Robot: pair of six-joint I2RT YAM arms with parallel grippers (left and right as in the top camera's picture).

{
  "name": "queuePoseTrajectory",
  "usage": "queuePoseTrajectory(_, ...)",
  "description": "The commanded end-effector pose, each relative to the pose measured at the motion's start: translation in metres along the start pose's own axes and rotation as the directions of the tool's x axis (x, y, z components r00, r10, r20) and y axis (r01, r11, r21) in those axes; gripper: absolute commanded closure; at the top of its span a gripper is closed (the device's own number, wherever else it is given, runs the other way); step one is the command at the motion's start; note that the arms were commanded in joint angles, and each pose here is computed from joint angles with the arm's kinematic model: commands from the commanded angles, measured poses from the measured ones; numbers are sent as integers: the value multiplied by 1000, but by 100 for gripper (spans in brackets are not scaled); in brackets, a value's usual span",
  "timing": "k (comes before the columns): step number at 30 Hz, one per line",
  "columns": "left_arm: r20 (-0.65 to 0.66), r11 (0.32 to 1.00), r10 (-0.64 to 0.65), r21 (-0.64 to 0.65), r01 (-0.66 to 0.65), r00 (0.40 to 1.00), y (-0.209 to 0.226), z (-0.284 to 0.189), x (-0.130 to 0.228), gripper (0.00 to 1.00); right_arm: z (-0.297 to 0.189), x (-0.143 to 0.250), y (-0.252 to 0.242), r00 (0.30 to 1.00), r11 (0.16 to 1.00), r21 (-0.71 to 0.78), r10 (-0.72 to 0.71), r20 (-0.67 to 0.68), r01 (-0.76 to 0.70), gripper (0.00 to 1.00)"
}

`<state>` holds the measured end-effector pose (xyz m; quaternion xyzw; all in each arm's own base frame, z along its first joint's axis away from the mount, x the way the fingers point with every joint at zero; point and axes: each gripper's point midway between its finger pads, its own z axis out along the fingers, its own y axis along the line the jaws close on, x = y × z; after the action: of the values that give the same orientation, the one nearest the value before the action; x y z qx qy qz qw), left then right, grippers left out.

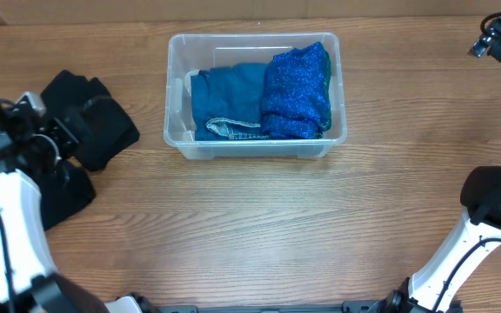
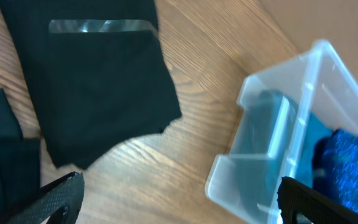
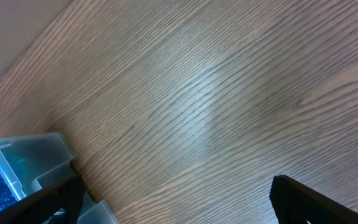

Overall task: Pack container
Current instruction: 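Grasp the folded black garment with the left gripper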

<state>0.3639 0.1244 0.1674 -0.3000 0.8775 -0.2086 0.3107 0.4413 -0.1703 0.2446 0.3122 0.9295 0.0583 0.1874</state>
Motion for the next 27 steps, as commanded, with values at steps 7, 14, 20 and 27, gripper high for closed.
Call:
queuePoseTrajectory(7,-14,975,-92,200,93,996,50,63,-30,0,-23,-5,6,998,1000,-17,-11,62,12,0)
queuePoseTrajectory(14,24,985,-75,159,70,997,66,82,-38,0,-23,-5,6,998,1000,-17,-11,62,12,0)
queuePoseTrajectory(20,-12,987,-161,-14,161,987,96,84,-22,0,-23,-5,6,998,1000,-17,-11,61,12,0)
queuePoseTrajectory(27,14,976,-190,-105,190,982,112,86,-23,0,-23,-5,6,998,1000,-17,-11,61,12,0)
